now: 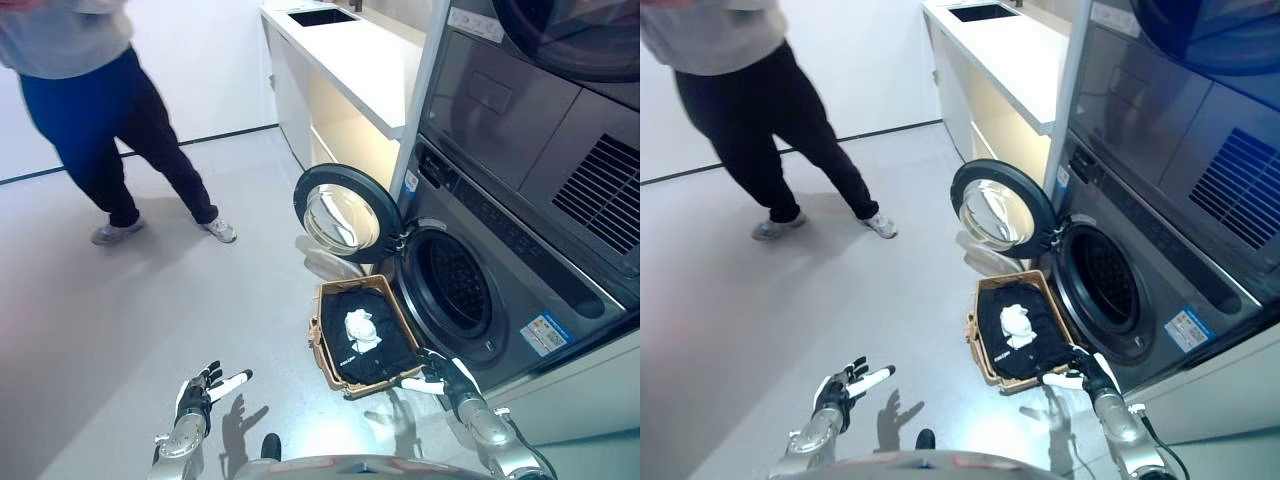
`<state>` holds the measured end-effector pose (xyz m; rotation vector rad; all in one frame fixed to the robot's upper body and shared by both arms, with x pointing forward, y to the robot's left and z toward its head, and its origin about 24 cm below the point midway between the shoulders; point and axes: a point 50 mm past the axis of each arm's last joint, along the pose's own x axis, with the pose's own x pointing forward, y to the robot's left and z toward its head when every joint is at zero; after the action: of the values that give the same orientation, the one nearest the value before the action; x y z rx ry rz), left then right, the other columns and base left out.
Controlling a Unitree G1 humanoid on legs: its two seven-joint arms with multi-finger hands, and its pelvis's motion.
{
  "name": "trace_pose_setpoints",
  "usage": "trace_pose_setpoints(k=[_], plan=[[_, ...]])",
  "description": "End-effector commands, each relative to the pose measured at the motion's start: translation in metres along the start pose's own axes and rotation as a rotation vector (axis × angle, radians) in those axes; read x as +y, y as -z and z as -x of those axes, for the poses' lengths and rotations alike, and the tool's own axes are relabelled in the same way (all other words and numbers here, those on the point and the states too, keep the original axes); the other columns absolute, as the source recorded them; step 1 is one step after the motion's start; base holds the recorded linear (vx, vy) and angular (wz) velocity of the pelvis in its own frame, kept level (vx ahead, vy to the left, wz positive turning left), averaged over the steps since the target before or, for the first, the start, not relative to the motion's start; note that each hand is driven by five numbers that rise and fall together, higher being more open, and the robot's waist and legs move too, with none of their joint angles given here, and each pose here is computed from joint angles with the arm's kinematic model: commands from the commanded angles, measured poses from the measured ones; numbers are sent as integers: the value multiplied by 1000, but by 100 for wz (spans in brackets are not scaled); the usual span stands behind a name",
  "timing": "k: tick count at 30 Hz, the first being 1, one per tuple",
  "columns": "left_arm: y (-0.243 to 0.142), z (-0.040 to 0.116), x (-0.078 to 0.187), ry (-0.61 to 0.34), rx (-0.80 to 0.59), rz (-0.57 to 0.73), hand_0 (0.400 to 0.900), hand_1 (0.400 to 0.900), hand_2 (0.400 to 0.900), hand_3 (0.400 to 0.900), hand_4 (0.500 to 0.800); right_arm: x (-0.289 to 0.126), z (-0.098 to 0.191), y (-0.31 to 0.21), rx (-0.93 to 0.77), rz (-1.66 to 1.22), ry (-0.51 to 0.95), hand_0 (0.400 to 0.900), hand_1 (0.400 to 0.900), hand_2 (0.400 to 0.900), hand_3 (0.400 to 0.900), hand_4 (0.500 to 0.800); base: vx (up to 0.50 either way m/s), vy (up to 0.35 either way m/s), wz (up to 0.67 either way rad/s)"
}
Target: Put the clothes in the basket into the washing machine.
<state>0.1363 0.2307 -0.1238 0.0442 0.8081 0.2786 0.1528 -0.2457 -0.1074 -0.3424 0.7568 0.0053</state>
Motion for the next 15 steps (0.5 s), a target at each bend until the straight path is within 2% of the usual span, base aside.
trace_pose_setpoints(k=[1,9,15], plan=[[-44,-10,8,-20,-172,-32,900,900,900,900,800,-1,-8,-35,-151,-39,28,900,900,900,900,800,32,50,-18],[-40,-10,7,-13,-154,-39,900,900,900,900,800,6,-9,-30,-119,-17,-2,900,900,900,900,800,26,50,-18],[-37,-11,4,-3,-139,-77,900,900,900,900,800,9,-8,-28,-112,-29,-9,900,900,900,900,800,27,6,-6]])
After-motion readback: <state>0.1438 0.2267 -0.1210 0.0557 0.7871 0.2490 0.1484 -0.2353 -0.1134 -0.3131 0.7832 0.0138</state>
